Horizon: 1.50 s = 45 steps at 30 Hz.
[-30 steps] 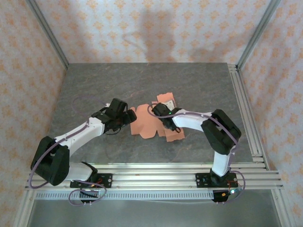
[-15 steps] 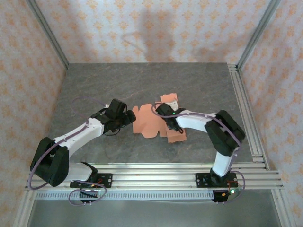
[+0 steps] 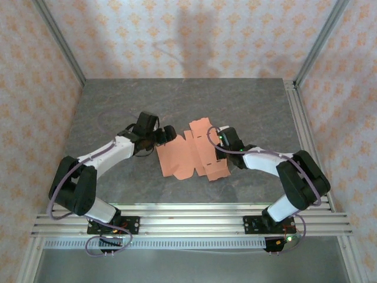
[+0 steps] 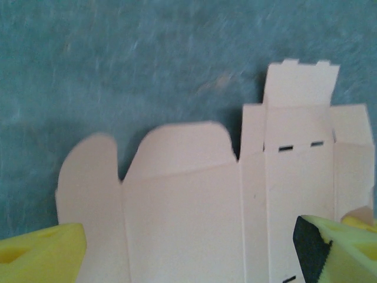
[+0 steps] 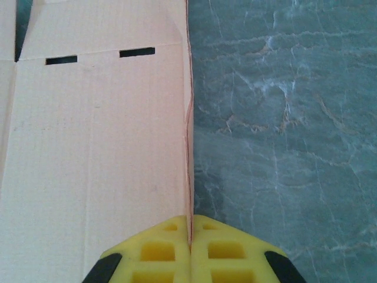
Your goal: Fold the paper box
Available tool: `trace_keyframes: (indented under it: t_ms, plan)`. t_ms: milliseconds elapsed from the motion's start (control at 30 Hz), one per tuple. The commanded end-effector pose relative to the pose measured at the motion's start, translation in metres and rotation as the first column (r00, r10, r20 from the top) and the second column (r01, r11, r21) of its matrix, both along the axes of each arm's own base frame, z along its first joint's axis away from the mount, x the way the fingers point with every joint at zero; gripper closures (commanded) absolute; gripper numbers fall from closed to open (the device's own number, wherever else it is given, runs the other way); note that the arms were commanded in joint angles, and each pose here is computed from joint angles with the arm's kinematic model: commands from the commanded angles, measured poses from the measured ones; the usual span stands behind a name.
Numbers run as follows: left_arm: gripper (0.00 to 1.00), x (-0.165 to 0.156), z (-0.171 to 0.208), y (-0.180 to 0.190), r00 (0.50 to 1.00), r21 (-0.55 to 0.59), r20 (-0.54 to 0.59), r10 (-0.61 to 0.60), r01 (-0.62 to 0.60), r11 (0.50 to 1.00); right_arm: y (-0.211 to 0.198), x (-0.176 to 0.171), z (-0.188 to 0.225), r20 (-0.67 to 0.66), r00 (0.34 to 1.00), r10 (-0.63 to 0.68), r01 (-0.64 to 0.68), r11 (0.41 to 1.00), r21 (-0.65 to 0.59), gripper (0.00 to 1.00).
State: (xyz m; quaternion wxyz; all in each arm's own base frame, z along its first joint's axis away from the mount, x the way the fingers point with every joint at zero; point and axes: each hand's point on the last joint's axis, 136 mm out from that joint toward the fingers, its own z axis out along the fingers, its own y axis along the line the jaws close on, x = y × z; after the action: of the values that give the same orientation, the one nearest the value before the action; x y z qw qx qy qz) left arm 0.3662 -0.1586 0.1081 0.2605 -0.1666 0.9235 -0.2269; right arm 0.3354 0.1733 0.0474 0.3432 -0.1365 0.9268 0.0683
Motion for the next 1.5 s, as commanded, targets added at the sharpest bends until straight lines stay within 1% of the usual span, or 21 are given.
trace_keyframes:
  t_ms: [0,100,267,333,400,433,500,567,633,667,700,767,867,933,1000,1100,1200,1333,1467]
  plan:
    - [0.08,0.030,0.025,-0.010,0.981,0.047,0.125,-0.151,0.146,0.988,0.022,0.017,0.028,0.140,0.986,0.087,-0.102,0.990,0.098,1.00]
    - [0.08,0.049,0.031,-0.018,0.950,0.130,0.165,-0.265,0.245,0.961,0.025,0.022,0.026,0.146,0.982,0.117,-0.131,0.988,0.085,1.00]
    - [0.14,0.075,0.027,-0.032,0.899,0.217,0.161,-0.407,0.370,0.903,0.036,0.025,0.028,0.152,0.974,0.165,-0.183,0.977,0.107,1.00]
    - [0.17,0.082,0.026,-0.042,0.874,0.214,0.161,-0.458,0.422,0.881,0.040,0.025,0.029,0.150,0.971,0.188,-0.206,0.972,0.117,1.00]
    - [0.20,0.089,0.036,-0.057,0.843,0.178,0.207,-0.496,0.466,0.866,0.041,0.025,0.027,0.136,0.971,0.196,-0.211,0.971,0.111,1.00]
    - [0.20,0.092,0.043,-0.062,0.835,0.165,0.228,-0.500,0.473,0.865,0.041,0.025,0.027,0.131,0.971,0.202,-0.217,0.970,0.107,1.00]
    - [0.21,0.102,0.056,-0.070,0.844,0.151,0.243,-0.479,0.455,0.878,0.042,0.025,0.026,0.124,0.970,0.211,-0.224,0.969,0.102,1.00]
    - [0.22,0.107,0.063,-0.077,0.859,0.161,0.213,-0.466,0.439,0.884,0.041,0.025,0.026,0.126,0.969,0.211,-0.223,0.970,0.094,1.00]
    - [0.21,0.112,0.060,-0.088,0.869,0.173,0.172,-0.465,0.438,0.882,0.041,0.025,0.025,0.127,0.967,0.222,-0.233,0.969,0.083,1.00]
    - [0.19,0.112,0.056,-0.095,0.873,0.167,0.144,-0.467,0.444,0.881,0.041,0.024,0.023,0.124,0.966,0.226,-0.237,0.968,0.081,1.00]
    - [0.19,0.115,0.061,-0.103,0.878,0.153,0.138,-0.458,0.438,0.886,0.041,0.024,0.023,0.124,0.965,0.230,-0.240,0.968,0.077,1.00]
    - [0.19,0.116,0.056,-0.117,0.884,0.133,0.102,-0.456,0.442,0.887,0.041,0.023,0.022,0.126,0.964,0.236,-0.246,0.966,0.073,1.00]
    - [0.20,0.122,0.056,-0.133,0.889,0.161,0.071,-0.451,0.436,0.885,0.043,0.023,0.020,0.131,0.961,0.245,-0.255,0.965,0.063,1.00]
    - [0.21,0.124,0.052,-0.139,0.900,0.167,0.029,-0.435,0.424,0.890,0.044,0.023,0.019,0.135,0.959,0.249,-0.258,0.965,0.053,1.00]
    - [0.22,0.122,0.043,-0.146,0.901,0.153,-0.028,-0.432,0.431,0.889,0.045,0.023,0.018,0.136,0.958,0.254,-0.261,0.964,0.040,1.00]
    - [0.23,0.118,0.035,-0.154,0.901,0.159,-0.068,-0.429,0.434,0.887,0.046,0.023,0.015,0.134,0.958,0.254,-0.260,0.965,0.024,1.00]
    - [0.25,0.111,0.029,-0.159,0.899,0.148,-0.097,-0.427,0.438,0.887,0.046,0.025,0.013,0.134,0.960,0.247,-0.251,0.968,0.011,1.00]
    - [0.26,0.106,0.022,-0.155,0.903,0.146,-0.133,-0.408,0.425,0.893,0.045,0.029,0.012,0.143,0.961,0.237,-0.240,0.971,0.002,1.00]
    - [0.27,0.098,0.016,-0.160,0.894,0.108,-0.152,-0.421,0.438,0.893,0.044,0.031,0.012,0.145,0.962,0.232,-0.233,0.972,-0.004,1.00]
